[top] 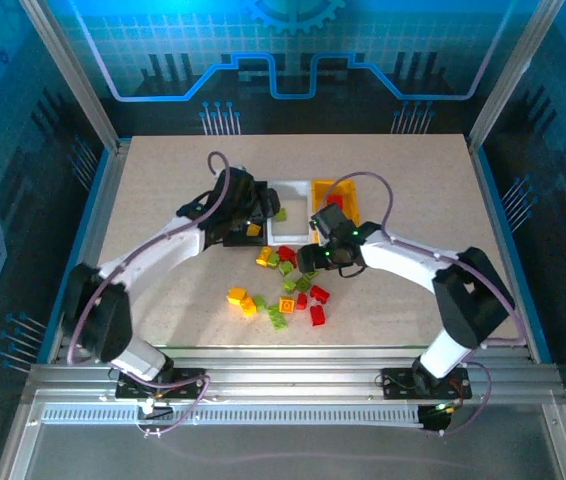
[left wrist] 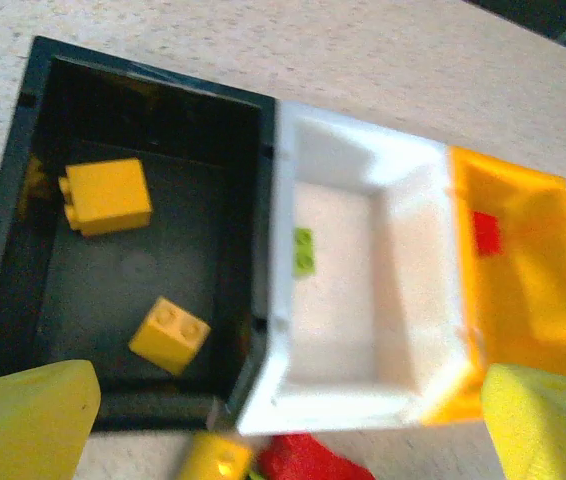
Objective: Sort the legos into containers by color
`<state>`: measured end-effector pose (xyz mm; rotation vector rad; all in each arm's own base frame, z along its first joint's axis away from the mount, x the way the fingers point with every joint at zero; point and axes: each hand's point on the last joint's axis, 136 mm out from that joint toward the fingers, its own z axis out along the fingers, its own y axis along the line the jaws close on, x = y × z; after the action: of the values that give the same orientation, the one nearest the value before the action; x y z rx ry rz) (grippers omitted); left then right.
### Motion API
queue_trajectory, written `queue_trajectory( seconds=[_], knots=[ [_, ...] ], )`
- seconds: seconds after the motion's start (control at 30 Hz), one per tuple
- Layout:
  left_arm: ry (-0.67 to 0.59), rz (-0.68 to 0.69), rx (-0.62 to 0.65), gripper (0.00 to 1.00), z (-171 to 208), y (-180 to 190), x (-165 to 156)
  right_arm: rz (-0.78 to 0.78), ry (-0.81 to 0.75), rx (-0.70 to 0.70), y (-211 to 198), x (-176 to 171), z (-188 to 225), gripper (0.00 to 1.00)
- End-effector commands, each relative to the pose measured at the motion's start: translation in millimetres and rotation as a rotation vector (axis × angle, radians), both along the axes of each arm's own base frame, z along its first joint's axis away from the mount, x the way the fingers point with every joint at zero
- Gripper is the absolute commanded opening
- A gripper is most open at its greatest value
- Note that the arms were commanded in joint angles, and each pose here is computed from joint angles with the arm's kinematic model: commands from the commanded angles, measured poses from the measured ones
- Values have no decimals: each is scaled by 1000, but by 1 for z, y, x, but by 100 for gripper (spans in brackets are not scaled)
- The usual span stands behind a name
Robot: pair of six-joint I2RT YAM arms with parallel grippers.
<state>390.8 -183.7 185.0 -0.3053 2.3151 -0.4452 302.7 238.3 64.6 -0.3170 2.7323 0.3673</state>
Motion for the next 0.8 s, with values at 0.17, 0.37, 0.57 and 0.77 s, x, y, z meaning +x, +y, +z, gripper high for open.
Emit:
queue_trajectory(
  seconds=[0.17,0.37,0.57,0.77],
  knots=[
    [18,-33,-73,99,-7,7,-65,-43,10,-110,8,13,-22,73],
    [44,-35,-60,99,-19,16,-85,-47,48,-180,-2,7,-36,65],
    [61,-34,-54,99,-28,18,-89,-116,59,-270,-35,-3,-40,61],
    [53,-33,-56,99,-26,18,-89,-88,54,-202,-30,-7,-37,71]
  ],
)
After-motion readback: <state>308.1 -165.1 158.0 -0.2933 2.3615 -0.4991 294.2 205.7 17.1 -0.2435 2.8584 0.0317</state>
